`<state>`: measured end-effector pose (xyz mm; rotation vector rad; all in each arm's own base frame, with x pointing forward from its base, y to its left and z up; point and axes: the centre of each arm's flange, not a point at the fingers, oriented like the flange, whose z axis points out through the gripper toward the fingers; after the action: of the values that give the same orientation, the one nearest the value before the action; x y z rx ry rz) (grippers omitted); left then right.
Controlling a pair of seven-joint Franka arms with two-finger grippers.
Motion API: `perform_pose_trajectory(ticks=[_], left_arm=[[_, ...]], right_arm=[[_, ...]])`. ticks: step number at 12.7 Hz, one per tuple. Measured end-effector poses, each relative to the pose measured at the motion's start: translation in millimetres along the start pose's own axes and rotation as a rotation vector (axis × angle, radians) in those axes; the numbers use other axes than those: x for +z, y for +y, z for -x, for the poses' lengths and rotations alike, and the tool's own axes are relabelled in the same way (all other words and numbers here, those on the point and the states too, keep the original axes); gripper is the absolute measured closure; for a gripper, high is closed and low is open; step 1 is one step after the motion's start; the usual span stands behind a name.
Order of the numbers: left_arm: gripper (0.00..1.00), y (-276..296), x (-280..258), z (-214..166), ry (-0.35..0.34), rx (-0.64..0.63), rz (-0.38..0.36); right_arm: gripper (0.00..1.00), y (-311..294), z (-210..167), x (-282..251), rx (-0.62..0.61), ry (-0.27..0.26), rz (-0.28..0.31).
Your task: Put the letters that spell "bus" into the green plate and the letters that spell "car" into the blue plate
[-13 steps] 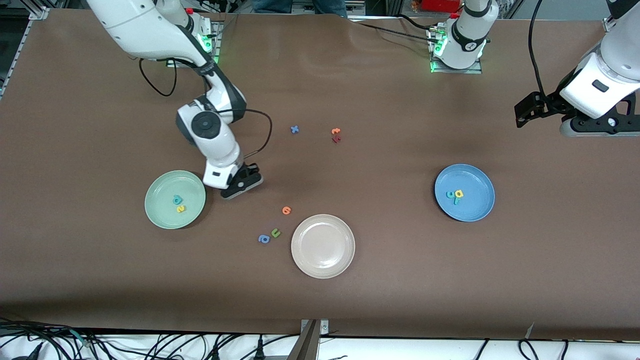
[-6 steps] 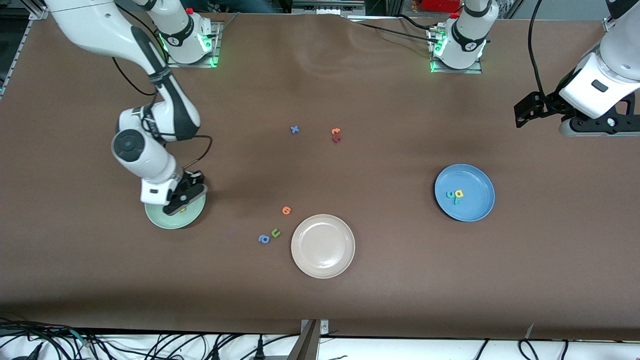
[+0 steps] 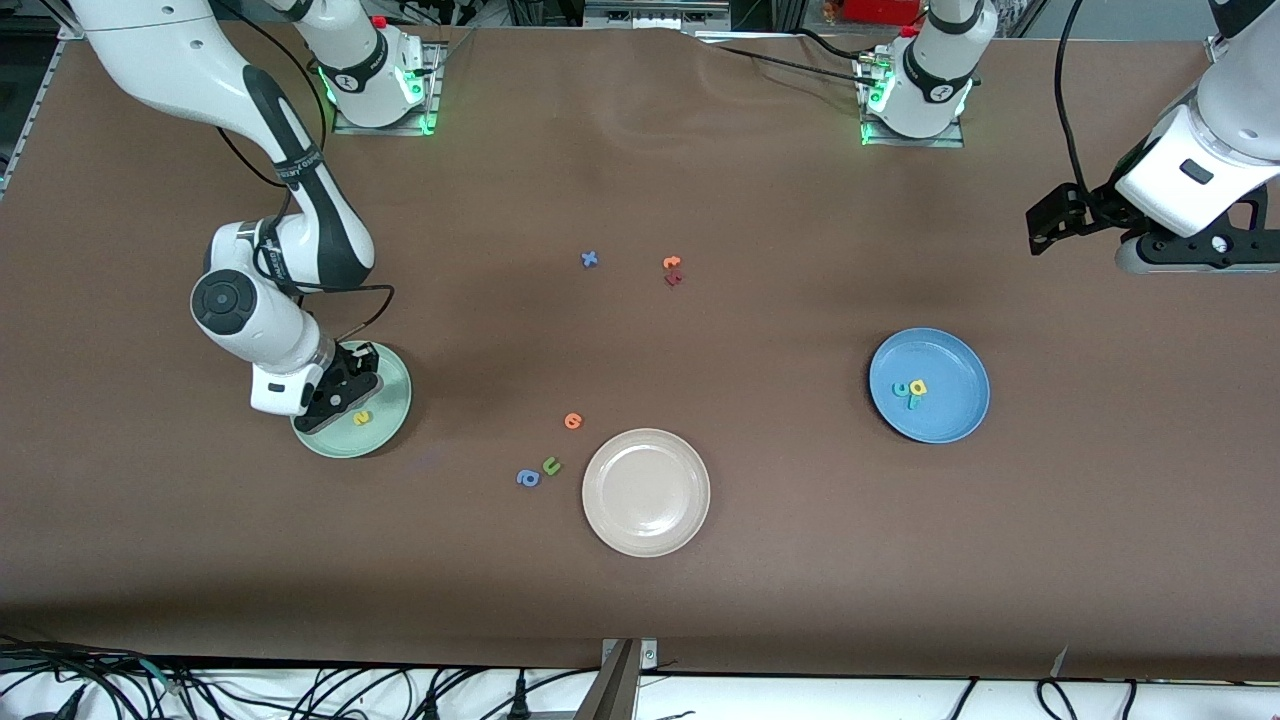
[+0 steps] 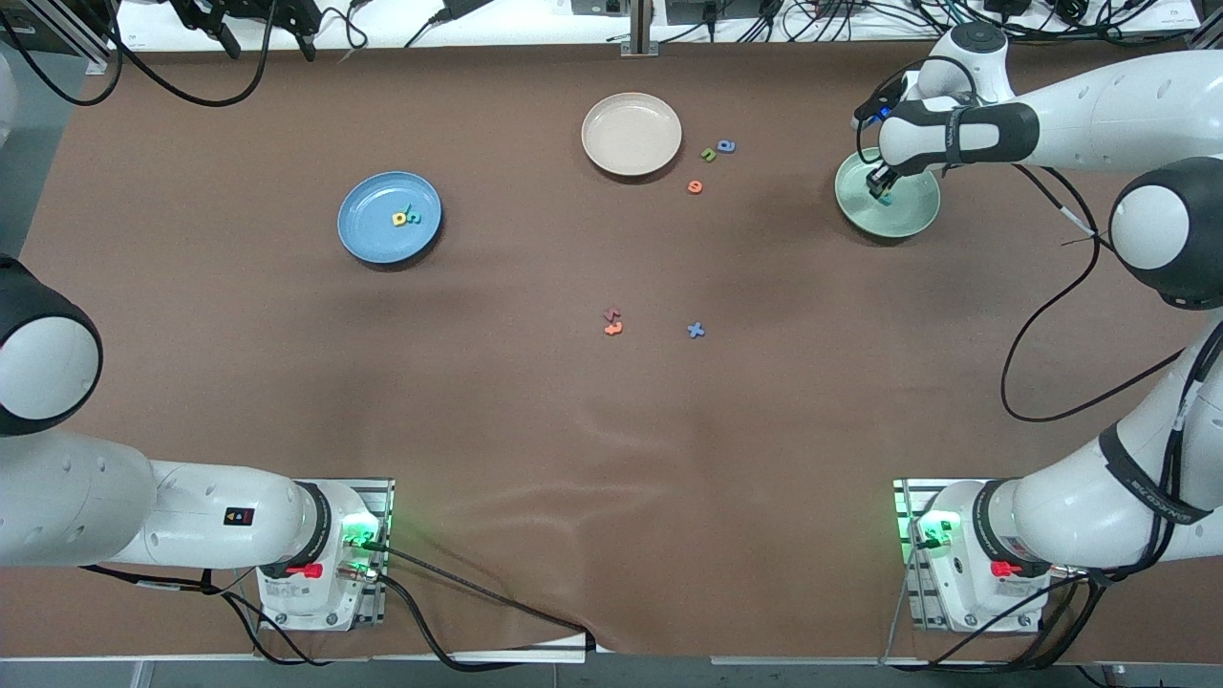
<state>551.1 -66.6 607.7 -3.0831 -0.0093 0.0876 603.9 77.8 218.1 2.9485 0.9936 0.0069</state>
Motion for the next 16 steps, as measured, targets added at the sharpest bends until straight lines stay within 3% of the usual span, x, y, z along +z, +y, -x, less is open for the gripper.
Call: perform_pose_trajectory(ticks=[5,6,11,16], left_arm=[[0.00,1,0,0,0.000,0.002,0.000],[0.00,1,0,0,0.000,0.002,0.000],[0.00,2,-1,0,0.001,0.004,0.000],[0.00,3,-1,0,0.002,0.005,0.000]], right_arm=[[0.07,17,5,-16,0.078,-0.011,-0.040],[0.00,23,2,-33,0.085,-0.021,-0.045],[0.00,71,-12,-192,0.175,-0.098,-0.080],[0.00,75,-16,-313,0.250,-0.078,-0.060]])
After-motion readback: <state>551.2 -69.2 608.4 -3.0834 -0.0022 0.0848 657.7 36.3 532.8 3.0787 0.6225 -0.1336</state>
